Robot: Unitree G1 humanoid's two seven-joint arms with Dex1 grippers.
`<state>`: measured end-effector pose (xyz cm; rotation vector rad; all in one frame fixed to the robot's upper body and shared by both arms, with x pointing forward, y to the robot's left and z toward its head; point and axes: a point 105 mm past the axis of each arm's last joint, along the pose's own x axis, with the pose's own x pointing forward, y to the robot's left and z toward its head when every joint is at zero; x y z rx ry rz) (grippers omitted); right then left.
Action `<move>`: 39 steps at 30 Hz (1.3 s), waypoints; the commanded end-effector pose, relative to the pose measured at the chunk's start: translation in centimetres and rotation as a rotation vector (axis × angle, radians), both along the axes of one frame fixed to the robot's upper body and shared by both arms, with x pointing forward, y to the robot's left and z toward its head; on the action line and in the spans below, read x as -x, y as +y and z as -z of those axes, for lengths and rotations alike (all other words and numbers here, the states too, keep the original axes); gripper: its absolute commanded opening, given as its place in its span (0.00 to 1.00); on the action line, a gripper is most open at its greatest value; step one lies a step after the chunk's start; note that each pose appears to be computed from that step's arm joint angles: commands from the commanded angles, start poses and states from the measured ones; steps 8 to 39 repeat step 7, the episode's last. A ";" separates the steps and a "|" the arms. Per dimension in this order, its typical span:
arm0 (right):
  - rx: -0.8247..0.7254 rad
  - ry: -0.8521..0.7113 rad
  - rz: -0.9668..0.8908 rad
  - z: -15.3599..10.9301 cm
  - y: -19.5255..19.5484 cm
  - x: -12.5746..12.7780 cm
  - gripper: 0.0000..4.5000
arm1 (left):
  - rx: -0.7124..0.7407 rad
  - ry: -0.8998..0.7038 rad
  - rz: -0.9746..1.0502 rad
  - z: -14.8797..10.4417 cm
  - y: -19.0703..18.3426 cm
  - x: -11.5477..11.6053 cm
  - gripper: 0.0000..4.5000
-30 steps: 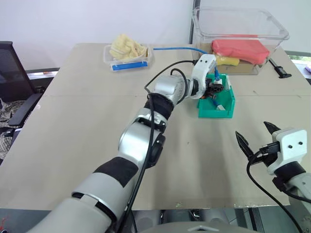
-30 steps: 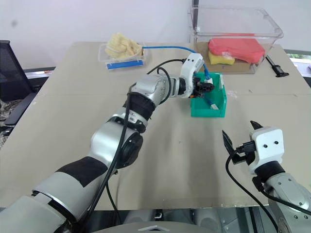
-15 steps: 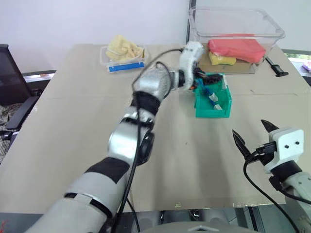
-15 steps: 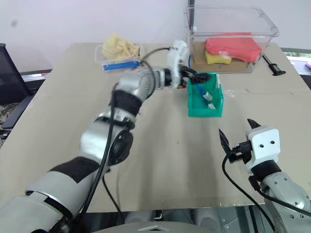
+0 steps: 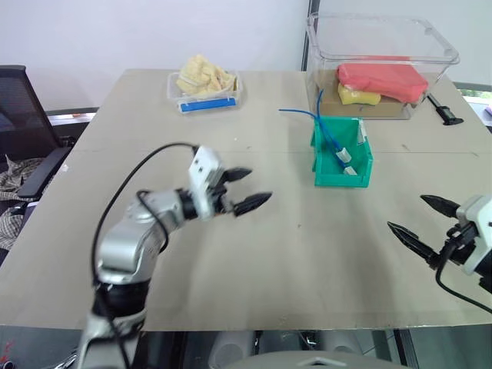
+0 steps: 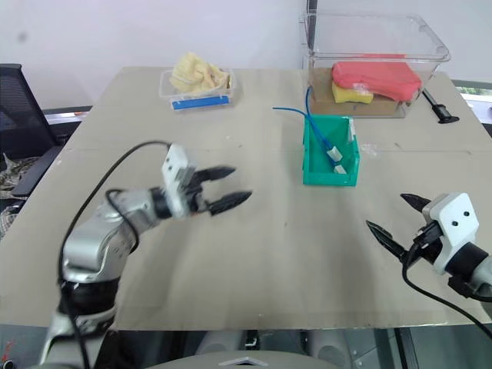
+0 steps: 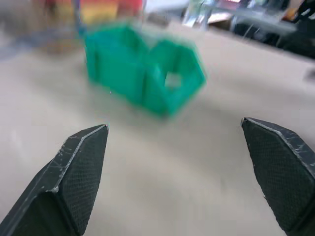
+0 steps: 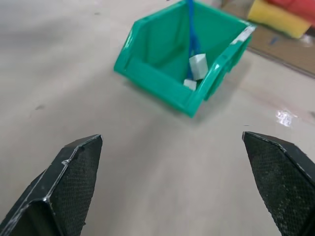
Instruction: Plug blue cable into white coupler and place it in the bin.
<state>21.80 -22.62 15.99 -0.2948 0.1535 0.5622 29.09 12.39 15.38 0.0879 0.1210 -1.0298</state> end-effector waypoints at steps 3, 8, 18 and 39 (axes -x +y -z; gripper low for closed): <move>0.041 0.027 -0.051 -0.7 -1.4 1.4 1.00 | -0.065 -0.007 -0.016 1.5 2.9 3.4 0.98; 0.049 0.039 -0.021 -0.4 -2.3 1.7 1.00 | -0.078 0.026 -0.034 2.7 3.8 4.5 0.98; 0.049 0.039 -0.021 -0.4 -2.3 1.7 1.00 | -0.078 0.026 -0.034 2.7 3.8 4.5 0.98; 0.049 0.039 -0.021 -0.4 -2.3 1.7 1.00 | -0.078 0.026 -0.034 2.7 3.8 4.5 0.98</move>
